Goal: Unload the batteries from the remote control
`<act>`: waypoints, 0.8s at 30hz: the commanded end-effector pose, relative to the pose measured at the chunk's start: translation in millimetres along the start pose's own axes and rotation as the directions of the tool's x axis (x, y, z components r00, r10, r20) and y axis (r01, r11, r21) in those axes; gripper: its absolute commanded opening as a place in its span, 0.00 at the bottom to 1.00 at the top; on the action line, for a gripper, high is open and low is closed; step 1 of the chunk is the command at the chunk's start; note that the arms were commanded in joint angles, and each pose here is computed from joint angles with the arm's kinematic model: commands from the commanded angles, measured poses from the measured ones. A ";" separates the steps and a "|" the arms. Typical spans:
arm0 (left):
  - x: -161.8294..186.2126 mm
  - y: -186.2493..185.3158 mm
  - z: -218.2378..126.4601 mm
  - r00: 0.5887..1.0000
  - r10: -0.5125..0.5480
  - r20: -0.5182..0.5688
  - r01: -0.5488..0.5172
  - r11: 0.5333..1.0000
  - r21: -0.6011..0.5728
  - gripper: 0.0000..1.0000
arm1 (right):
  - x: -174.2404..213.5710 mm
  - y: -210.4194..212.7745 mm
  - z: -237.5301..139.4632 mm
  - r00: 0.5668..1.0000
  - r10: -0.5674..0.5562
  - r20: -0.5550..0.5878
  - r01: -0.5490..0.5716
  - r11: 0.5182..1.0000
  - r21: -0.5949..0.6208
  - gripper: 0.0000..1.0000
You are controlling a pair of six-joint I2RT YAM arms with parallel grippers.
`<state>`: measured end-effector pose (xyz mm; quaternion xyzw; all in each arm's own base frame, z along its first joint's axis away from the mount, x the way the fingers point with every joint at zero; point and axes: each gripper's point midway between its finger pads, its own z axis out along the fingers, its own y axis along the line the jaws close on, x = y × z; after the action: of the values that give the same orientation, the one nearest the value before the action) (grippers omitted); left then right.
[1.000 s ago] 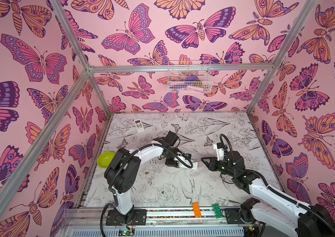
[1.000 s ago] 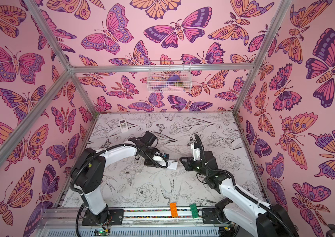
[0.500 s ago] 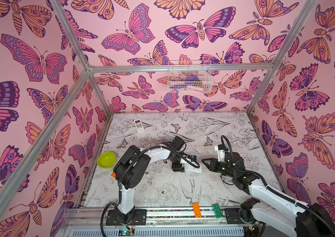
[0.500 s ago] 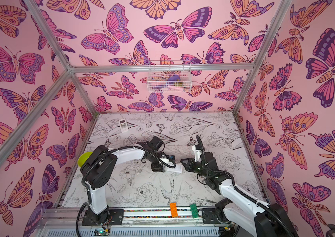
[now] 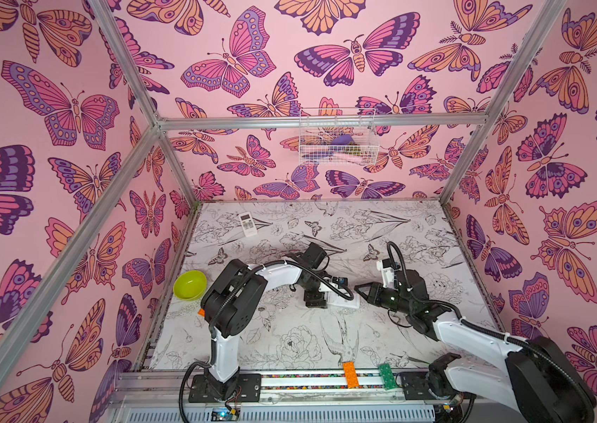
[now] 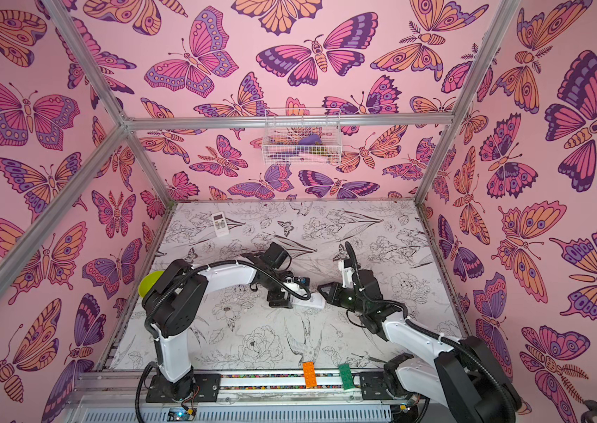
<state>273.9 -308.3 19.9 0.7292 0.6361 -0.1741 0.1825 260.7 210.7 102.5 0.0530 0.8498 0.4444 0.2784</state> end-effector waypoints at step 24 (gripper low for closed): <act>6.0 -27.8 4.3 0.997 0.074 0.011 -0.075 0.996 0.048 0.52 | 6.1 10.0 52.8 0.999 0.003 -0.053 -0.004 1.000 -0.011 0.00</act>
<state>262.5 -307.8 20.6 0.7539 0.6015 -0.1772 0.1958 270.1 249.4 71.3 0.0452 0.8629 0.4467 0.2321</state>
